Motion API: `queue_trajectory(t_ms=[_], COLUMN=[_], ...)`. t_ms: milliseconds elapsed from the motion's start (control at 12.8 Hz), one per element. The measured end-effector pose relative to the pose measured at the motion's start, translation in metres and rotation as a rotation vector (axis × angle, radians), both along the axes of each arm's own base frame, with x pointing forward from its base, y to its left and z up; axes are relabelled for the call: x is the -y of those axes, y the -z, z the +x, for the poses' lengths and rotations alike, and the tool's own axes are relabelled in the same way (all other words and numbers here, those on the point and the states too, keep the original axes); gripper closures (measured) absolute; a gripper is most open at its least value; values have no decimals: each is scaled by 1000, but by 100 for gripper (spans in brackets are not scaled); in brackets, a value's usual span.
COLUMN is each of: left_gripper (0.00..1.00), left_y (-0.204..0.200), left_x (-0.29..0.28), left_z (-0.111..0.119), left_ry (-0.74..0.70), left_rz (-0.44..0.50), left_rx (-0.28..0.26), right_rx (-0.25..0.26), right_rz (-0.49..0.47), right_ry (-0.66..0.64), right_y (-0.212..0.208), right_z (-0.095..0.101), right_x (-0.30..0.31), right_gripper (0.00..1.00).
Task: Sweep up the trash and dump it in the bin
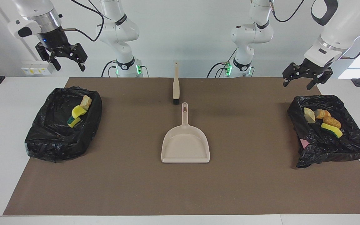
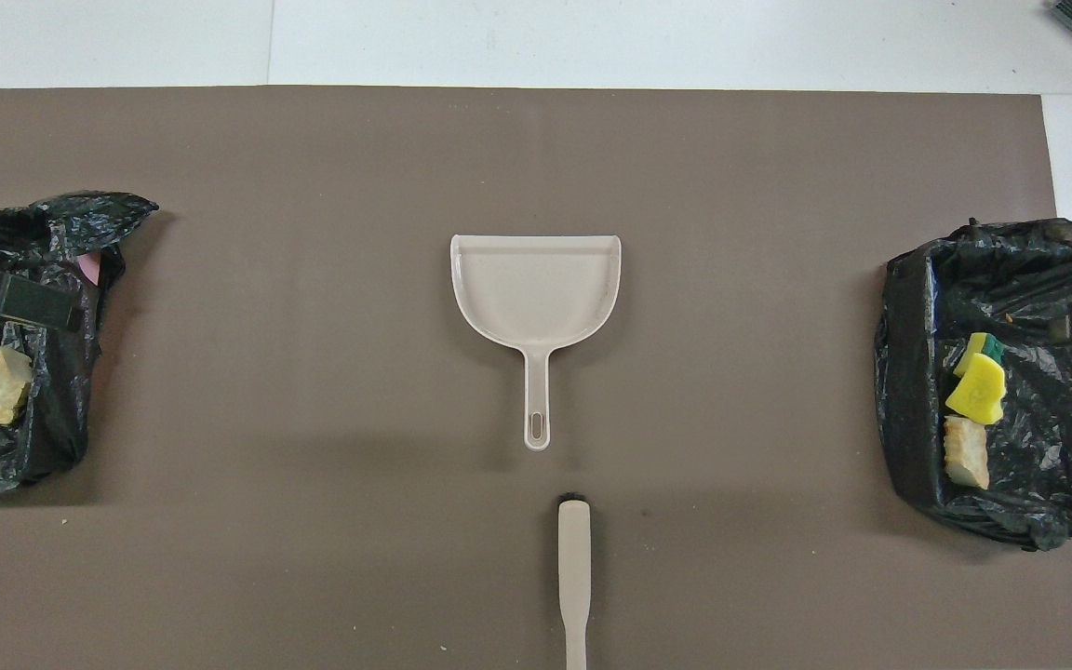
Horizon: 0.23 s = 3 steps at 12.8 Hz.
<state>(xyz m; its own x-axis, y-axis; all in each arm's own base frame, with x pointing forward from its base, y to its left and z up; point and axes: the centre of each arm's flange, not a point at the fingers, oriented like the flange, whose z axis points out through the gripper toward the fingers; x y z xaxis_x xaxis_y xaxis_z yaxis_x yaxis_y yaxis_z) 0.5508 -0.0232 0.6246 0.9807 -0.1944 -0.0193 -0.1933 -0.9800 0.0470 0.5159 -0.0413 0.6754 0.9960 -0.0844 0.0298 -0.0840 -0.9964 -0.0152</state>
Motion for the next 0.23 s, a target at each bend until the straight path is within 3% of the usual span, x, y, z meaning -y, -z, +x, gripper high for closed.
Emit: queue_trajectory(t_ms=[234], left_gripper=[0], left_y=[0], left_x=[0], left_z=[0], left_ry=[-1], left_rz=[0], left_rx=[-2], right_rx=[0], right_rz=[0], right_ry=[0], right_y=[0], right_z=[0], right_x=[0], right_gripper=[0])
